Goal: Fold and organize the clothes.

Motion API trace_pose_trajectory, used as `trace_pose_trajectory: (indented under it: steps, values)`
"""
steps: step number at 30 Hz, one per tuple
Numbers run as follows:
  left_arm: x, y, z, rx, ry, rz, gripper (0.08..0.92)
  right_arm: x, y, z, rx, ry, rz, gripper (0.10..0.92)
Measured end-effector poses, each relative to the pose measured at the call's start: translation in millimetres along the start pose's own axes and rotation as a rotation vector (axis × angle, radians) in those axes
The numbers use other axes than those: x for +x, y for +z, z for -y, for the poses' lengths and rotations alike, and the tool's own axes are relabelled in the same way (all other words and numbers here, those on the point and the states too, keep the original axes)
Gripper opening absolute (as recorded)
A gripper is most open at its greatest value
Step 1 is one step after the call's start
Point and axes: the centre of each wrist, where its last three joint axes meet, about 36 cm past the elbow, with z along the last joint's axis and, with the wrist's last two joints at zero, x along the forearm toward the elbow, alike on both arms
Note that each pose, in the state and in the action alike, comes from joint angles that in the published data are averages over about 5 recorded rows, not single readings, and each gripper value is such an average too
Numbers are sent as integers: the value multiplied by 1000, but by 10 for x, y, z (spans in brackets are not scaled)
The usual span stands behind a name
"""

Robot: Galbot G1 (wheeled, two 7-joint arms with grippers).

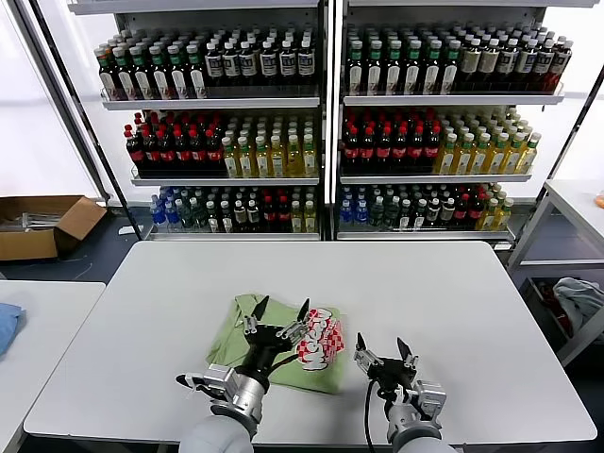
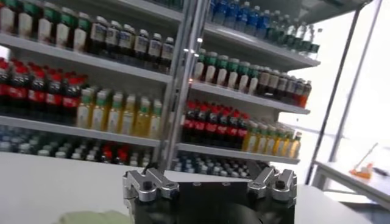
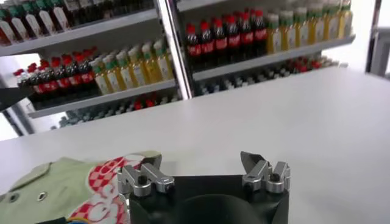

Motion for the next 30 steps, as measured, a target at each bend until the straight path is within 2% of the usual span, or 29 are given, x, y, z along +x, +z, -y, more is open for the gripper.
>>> trace_pose_trajectory:
  steps: [7,13,21,30]
  values:
    - [62,-48,-266,-79,-110,-17,823,-232,1,-183,-64,-38,-91,823]
    - [92,-81,-425,-110,-178,-23,823,-392,74,-317,-92,-48,-150,806]
    - [105,-94,-513,-123,-223,-29,823,-501,133,-434,-97,-62,-186,660]
    - [130,-69,-579,-128,-260,-45,823,-495,173,-495,-72,-80,-194,400]
